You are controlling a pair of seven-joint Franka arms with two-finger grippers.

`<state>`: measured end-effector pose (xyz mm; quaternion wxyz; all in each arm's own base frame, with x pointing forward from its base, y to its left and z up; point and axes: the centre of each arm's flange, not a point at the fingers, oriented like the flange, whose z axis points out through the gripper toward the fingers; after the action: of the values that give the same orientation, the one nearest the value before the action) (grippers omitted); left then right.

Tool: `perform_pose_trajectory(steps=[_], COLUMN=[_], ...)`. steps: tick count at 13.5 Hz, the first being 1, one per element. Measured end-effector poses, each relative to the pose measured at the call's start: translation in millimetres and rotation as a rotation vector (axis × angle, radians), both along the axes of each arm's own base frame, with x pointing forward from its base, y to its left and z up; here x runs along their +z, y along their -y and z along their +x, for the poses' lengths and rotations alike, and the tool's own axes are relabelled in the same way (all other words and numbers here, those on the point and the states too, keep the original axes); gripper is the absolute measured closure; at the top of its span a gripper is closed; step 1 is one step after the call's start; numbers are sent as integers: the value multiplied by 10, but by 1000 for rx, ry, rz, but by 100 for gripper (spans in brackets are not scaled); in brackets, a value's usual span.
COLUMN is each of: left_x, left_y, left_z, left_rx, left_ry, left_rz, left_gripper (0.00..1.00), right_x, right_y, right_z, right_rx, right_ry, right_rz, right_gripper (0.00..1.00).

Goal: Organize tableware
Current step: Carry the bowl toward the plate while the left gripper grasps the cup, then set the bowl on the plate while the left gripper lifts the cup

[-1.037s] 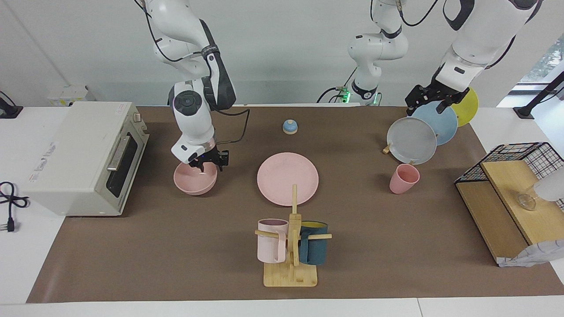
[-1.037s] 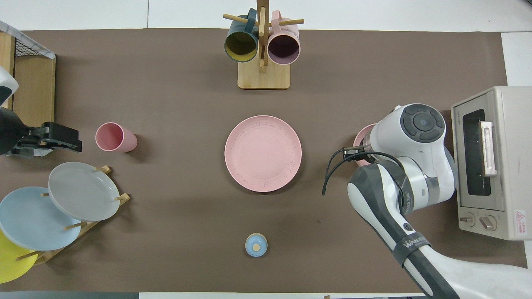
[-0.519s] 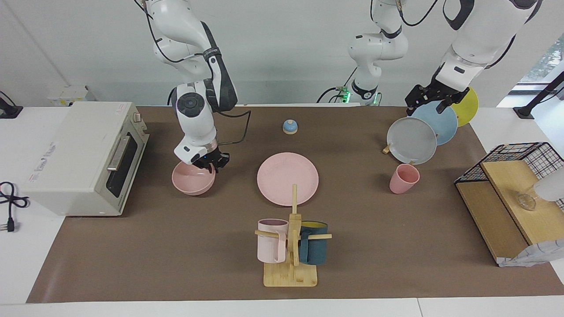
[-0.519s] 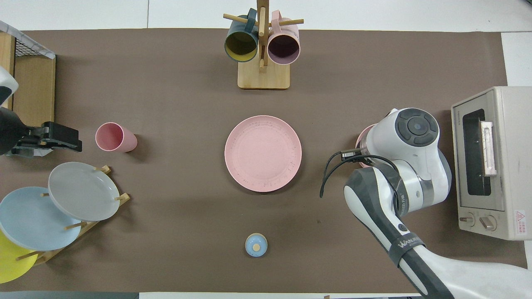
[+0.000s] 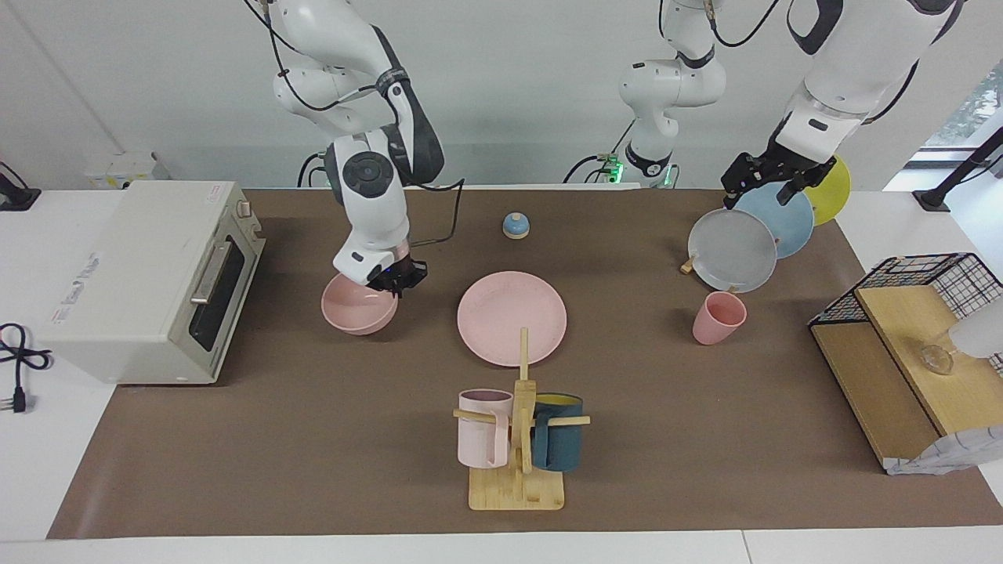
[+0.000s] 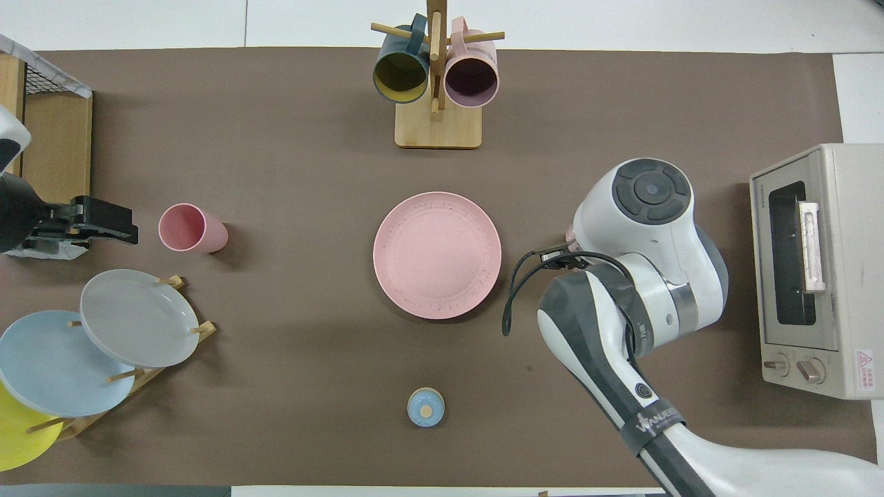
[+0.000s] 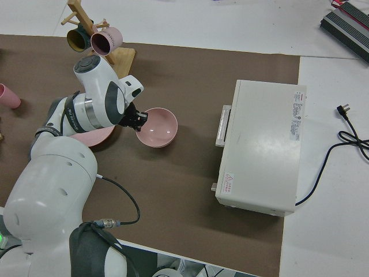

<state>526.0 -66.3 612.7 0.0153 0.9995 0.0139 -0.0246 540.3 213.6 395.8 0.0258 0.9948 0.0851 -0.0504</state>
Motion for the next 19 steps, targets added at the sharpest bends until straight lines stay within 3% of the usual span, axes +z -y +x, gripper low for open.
perform_pose_trajectory(steps=[4,8,11,14,19], left_x=[-538,-1520,-2148,-2200,-2249], left_y=[27,81,68,56,42], left_z=[356,780,711,606,507], left_rx=[6,12,14,15,19], left_ry=[17,14,11,1,7], left_rz=[-11,-19,-17,-14,-16], left_gripper=[0,0,0,0,4], right_x=[538,191,-73,-261,-342], right_y=[-820,-2213,-2570,-2481,-2555], right_z=[134,6,-56,18,-31], right_rx=[-13,-74,-94,-108,-90], right_ry=[17,42,55,58,83], right_rz=[-20,-63,-56,-58,-54], right_gripper=[95,95,95,95,95])
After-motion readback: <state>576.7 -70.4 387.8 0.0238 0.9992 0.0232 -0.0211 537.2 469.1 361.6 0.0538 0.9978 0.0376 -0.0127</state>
